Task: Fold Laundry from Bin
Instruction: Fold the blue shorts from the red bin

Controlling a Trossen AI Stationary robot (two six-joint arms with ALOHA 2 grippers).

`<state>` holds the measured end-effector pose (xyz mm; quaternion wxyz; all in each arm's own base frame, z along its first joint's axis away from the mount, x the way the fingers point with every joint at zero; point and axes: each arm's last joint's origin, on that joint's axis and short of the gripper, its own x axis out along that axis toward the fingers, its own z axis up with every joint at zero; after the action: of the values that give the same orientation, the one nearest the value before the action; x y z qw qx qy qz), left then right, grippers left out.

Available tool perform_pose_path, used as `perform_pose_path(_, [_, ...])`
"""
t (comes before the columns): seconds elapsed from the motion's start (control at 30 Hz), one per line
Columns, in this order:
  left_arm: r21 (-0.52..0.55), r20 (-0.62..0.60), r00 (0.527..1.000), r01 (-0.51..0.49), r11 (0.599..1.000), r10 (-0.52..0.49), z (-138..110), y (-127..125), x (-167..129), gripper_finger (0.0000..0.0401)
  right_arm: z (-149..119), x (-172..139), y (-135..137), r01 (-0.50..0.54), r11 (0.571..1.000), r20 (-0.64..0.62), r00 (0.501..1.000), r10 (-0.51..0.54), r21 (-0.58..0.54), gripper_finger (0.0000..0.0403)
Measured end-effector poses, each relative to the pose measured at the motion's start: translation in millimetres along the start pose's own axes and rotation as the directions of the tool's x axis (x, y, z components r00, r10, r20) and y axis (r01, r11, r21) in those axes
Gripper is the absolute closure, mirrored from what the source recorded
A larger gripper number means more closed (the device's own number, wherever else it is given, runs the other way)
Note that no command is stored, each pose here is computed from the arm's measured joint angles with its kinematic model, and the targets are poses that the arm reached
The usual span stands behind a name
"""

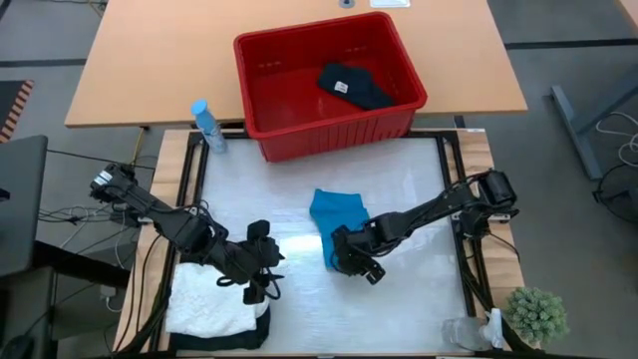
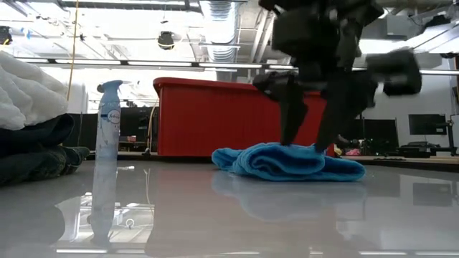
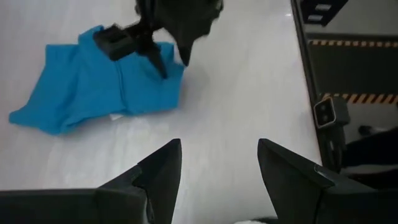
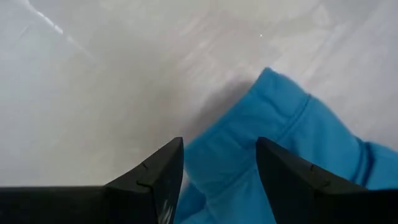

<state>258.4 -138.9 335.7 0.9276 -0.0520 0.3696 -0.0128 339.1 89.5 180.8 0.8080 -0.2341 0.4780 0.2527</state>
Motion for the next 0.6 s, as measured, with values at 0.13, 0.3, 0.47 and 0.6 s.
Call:
perform_pose_path(0.13, [-0.005,0.033,0.999,0.023,1.0,-0.023,-4.1,-4.2,5.4,0.02,-2.9,14.6,5.6,0.072,0.995,-0.1,0.992,-0.078,-0.062,0.0179])
perform_pose_path(0.3, [-0.003,0.029,0.998,0.057,0.998,-0.057,-9.9,-8.8,8.9,0.02,-3.9,24.1,13.6,0.069,0.994,-0.16,0.984,-0.081,-0.079,0.0179])
perform_pose_path(0.47, [0.002,0.026,0.998,0.065,0.998,-0.065,-11.1,-11.0,8.3,0.02,8.4,11.7,19.8,0.057,0.997,-0.182,0.981,-0.065,-0.053,0.0179])
perform_pose_path(0.6, [0.001,0.029,0.998,0.061,0.998,-0.061,-11.0,-10.9,8.3,0.02,21.7,-4.8,20.2,0.074,0.995,-0.172,0.981,-0.085,-0.07,0.0179])
